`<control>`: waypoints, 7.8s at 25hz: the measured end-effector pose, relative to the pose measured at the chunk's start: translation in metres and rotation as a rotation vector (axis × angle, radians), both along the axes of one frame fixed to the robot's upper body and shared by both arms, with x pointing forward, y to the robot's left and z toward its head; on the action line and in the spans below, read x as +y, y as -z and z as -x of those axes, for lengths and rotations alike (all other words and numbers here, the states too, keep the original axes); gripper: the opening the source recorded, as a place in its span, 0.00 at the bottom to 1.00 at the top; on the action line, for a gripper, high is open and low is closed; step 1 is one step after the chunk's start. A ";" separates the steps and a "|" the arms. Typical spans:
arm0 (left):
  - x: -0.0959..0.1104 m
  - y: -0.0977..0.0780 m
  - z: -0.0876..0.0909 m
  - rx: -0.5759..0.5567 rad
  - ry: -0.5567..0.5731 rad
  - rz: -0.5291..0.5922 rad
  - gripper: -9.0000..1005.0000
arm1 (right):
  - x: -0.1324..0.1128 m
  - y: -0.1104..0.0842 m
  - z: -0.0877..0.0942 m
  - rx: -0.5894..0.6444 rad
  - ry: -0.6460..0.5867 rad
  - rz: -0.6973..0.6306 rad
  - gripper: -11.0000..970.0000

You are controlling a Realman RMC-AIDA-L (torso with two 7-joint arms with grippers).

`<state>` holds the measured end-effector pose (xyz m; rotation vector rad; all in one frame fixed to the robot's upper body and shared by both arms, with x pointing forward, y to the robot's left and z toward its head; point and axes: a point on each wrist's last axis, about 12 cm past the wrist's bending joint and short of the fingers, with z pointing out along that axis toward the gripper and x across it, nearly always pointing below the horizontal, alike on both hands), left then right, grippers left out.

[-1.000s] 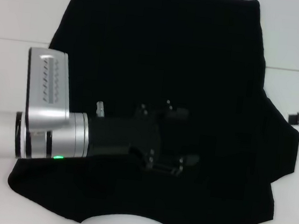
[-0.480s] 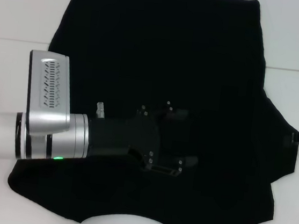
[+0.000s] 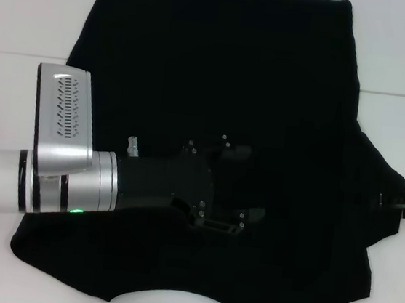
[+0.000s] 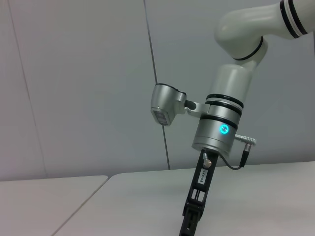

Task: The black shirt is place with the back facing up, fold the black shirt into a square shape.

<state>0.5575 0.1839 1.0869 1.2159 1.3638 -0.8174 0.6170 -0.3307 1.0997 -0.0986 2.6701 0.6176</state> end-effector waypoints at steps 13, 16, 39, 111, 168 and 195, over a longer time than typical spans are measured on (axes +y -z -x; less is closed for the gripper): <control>0.000 0.000 -0.001 -0.002 -0.007 -0.005 0.92 | 0.003 0.005 0.000 -0.010 0.012 0.007 0.83; 0.000 0.000 -0.002 -0.003 -0.009 -0.007 0.91 | 0.004 0.005 -0.001 -0.017 0.006 0.013 0.78; 0.000 0.001 -0.002 0.004 -0.025 0.000 0.90 | -0.003 0.010 0.003 -0.044 0.016 0.035 0.05; -0.002 -0.002 -0.005 0.030 -0.035 0.018 0.84 | 0.079 -0.013 -0.020 -0.198 -0.216 -0.128 0.02; 0.190 0.014 0.071 0.724 -0.655 -0.142 0.80 | 0.111 -0.008 -0.003 -0.569 -0.365 -0.313 0.88; 0.182 0.028 0.065 0.700 -0.664 -0.227 0.55 | 0.106 -0.010 -0.004 -0.578 -0.356 -0.309 0.88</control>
